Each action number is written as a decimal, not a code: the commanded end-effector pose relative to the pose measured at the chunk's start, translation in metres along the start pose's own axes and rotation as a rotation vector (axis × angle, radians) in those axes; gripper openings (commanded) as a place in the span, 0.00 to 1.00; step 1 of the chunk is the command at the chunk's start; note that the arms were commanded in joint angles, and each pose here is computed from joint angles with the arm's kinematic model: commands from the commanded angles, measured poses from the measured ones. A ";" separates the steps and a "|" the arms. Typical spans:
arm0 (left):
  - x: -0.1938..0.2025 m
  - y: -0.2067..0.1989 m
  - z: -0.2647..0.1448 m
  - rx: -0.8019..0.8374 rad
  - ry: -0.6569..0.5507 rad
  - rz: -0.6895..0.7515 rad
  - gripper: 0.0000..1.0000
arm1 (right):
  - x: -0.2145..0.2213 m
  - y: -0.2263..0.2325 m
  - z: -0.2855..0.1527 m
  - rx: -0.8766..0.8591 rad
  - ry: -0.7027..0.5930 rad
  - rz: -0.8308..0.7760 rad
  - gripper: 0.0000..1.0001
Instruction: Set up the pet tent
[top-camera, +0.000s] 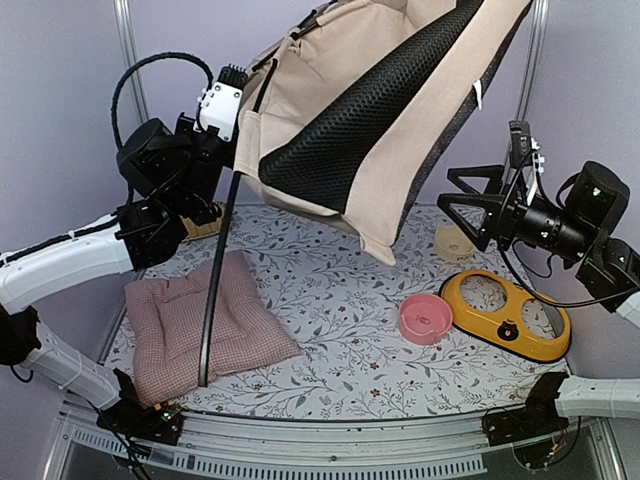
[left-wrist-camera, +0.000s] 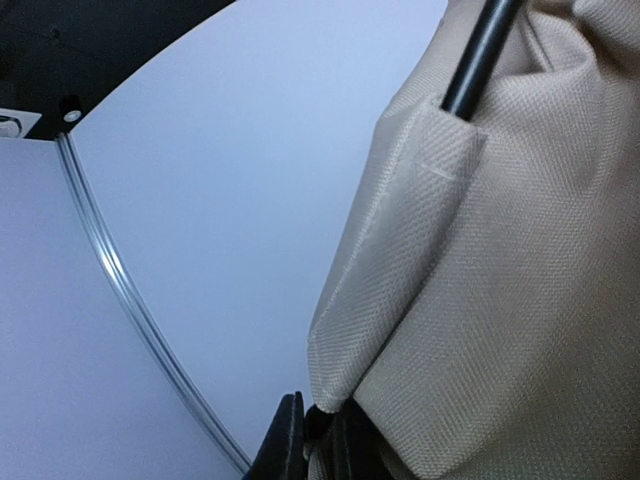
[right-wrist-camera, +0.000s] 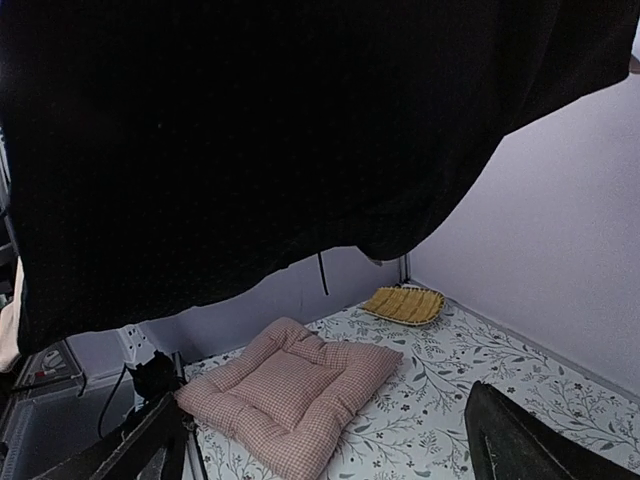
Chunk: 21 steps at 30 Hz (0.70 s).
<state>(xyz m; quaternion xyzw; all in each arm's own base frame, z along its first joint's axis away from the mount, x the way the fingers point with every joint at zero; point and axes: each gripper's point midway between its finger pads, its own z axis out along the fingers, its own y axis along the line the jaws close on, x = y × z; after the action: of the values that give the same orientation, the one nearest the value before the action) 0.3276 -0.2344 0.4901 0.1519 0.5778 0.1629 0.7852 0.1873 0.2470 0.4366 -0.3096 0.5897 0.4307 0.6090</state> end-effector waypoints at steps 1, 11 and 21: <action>-0.008 0.036 -0.003 -0.204 0.000 -0.050 0.00 | -0.023 0.012 -0.004 -0.067 -0.105 0.046 0.99; 0.002 0.021 -0.011 -0.408 0.008 0.085 0.00 | -0.011 0.010 -0.014 -0.045 -0.101 0.110 0.99; 0.011 -0.008 0.006 -0.370 0.036 0.119 0.00 | 0.025 -0.024 0.006 0.077 -0.059 0.306 1.00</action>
<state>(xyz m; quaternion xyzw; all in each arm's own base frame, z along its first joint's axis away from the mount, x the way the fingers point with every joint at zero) 0.3441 -0.2524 0.4536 0.1016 0.5444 0.3538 0.7537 0.1876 0.2489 0.4251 -0.2455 0.5960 0.5040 0.5750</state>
